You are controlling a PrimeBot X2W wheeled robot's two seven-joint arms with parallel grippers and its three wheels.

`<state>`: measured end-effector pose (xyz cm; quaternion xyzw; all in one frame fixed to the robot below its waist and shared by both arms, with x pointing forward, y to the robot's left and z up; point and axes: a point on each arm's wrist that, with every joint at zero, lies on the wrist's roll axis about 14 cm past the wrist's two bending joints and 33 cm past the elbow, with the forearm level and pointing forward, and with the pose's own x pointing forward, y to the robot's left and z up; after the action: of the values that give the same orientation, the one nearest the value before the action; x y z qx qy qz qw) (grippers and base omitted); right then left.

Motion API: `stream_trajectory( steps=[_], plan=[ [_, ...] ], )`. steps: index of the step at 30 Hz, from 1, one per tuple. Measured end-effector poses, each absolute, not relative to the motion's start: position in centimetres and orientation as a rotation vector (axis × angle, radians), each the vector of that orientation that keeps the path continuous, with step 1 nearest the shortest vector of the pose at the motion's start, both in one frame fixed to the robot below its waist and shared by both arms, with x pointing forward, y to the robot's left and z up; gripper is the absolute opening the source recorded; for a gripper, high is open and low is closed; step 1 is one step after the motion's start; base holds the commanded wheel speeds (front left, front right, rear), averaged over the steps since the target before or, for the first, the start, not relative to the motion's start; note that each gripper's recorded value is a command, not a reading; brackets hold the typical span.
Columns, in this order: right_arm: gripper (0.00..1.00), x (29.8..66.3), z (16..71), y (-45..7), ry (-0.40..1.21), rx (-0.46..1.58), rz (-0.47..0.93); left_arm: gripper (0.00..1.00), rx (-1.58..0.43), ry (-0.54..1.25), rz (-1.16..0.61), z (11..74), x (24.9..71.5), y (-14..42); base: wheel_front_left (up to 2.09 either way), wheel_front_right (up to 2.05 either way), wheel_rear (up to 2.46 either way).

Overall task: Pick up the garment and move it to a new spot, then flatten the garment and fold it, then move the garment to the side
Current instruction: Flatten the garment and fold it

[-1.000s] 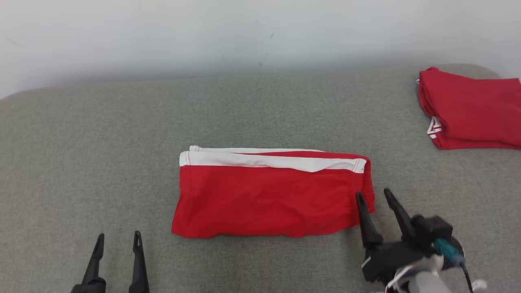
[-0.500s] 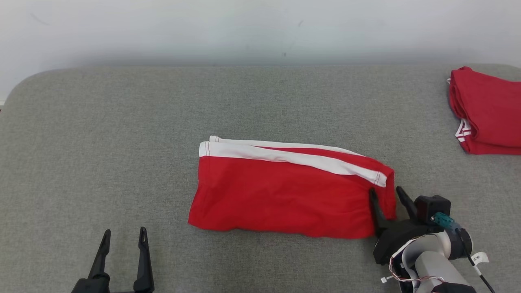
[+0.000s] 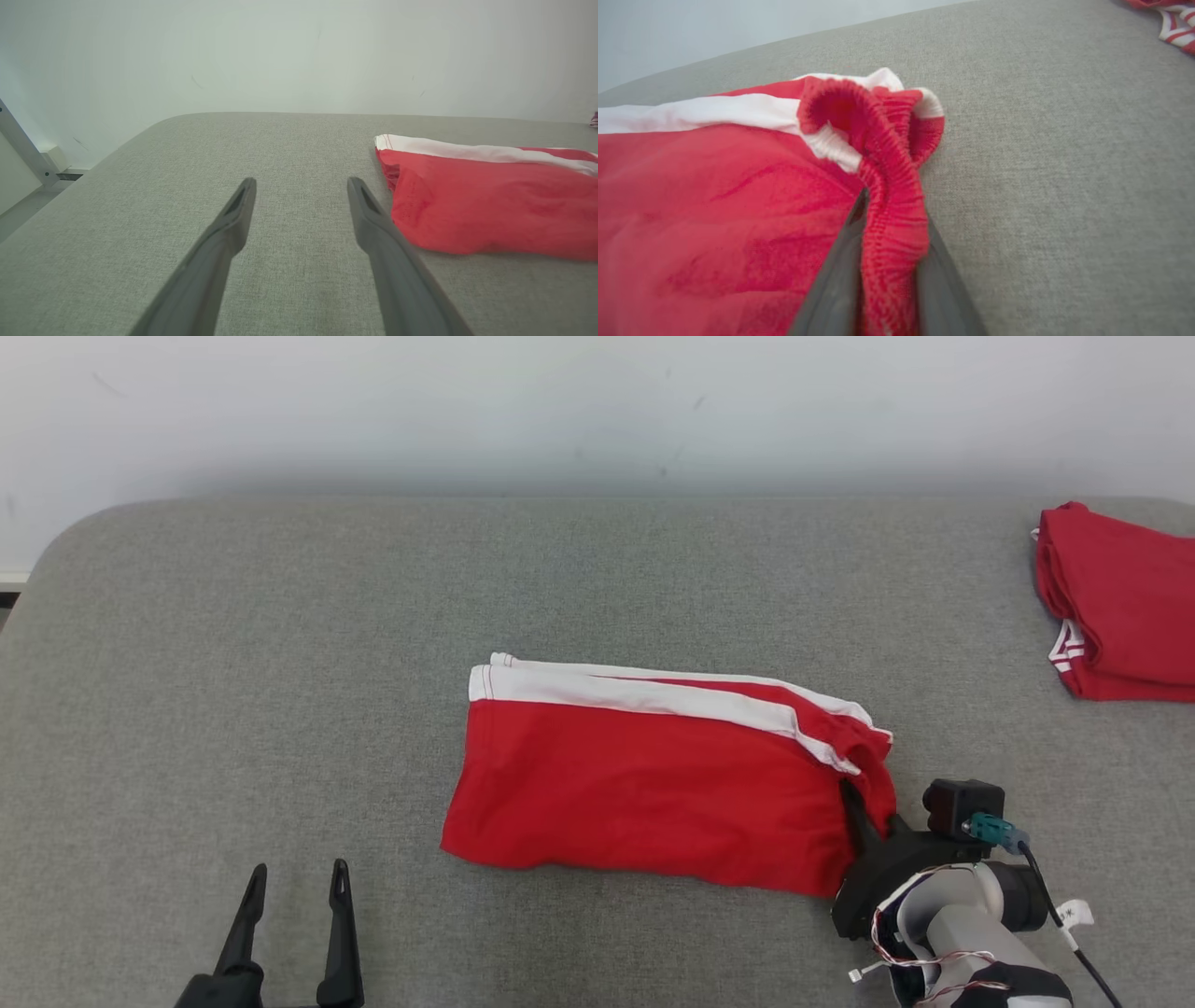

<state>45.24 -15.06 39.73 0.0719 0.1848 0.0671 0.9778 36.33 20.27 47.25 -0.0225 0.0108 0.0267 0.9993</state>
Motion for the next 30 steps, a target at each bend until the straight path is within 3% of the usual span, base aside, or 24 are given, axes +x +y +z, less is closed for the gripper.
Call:
stream_trajectory(
  steps=[15,22,30],
  plan=[
    [0.00,44.1,42.9,-28.7,0.319,0.011,-0.066,1.00,-0.065,0.014,0.004,47.5,36.6,18.4,0.00,0.00,0.00],
    [0.00,44.1,43.6,-28.5,0.336,0.045,-0.048,1.00,-0.072,0.032,-0.020,46.9,36.8,17.6,0.00,0.00,0.00],
    [0.00,45.5,47.9,-25.3,0.294,0.267,0.046,1.00,-0.069,0.018,-0.038,47.3,36.9,17.2,0.00,0.00,0.00]
  ],
)
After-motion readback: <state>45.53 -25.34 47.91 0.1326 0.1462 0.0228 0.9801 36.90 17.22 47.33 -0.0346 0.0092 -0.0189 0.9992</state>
